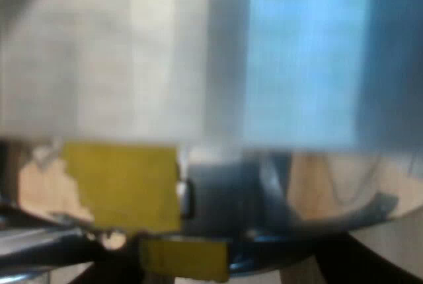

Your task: Put the handle in the coffee machine

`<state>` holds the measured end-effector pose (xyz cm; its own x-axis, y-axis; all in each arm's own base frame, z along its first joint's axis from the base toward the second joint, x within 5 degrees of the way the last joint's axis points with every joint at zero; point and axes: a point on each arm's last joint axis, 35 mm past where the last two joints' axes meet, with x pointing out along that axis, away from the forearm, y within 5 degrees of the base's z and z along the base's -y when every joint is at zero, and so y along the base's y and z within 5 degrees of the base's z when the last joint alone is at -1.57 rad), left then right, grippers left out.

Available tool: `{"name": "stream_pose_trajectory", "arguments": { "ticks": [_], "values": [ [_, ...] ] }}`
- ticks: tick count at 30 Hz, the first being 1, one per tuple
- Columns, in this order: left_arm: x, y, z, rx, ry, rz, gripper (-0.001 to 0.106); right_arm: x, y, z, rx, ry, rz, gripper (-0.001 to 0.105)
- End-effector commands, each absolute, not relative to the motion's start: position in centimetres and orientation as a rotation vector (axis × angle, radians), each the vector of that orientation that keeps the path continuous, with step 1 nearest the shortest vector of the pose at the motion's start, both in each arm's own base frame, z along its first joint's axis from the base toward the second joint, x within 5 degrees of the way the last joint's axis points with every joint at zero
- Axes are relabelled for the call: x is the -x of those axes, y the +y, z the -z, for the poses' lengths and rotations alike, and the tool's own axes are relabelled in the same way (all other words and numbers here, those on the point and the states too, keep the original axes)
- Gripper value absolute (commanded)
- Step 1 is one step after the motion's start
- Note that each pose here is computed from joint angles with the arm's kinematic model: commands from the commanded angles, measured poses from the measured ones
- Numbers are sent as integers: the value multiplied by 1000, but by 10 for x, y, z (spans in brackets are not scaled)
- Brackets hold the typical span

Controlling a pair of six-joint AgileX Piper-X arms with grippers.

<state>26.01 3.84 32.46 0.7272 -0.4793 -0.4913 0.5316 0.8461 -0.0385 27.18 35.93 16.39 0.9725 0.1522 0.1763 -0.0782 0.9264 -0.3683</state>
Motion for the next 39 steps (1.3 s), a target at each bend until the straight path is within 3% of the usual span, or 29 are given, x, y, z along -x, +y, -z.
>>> {"name": "stream_pose_trajectory", "arguments": {
  "ticks": [1, 9, 15, 21, 39],
  "values": [
    [-268, 39, -318, -120, 593, 590, 1, -268, 356, -233, 143, -409, -93, 37],
    [-283, 44, -300, -159, 732, 614, 1, -268, 356, -232, 153, -401, -96, 37],
    [-283, 30, -294, -187, 780, 667, 1, -268, 357, -231, 162, -395, -98, 37],
    [-277, 0, -289, -227, 869, 749, 1, -268, 357, -231, 161, -395, -98, 37],
    [-255, -11, -283, -91, 1034, 865, 1, -266, 354, -245, 165, -421, -83, 37]
  ]
}}
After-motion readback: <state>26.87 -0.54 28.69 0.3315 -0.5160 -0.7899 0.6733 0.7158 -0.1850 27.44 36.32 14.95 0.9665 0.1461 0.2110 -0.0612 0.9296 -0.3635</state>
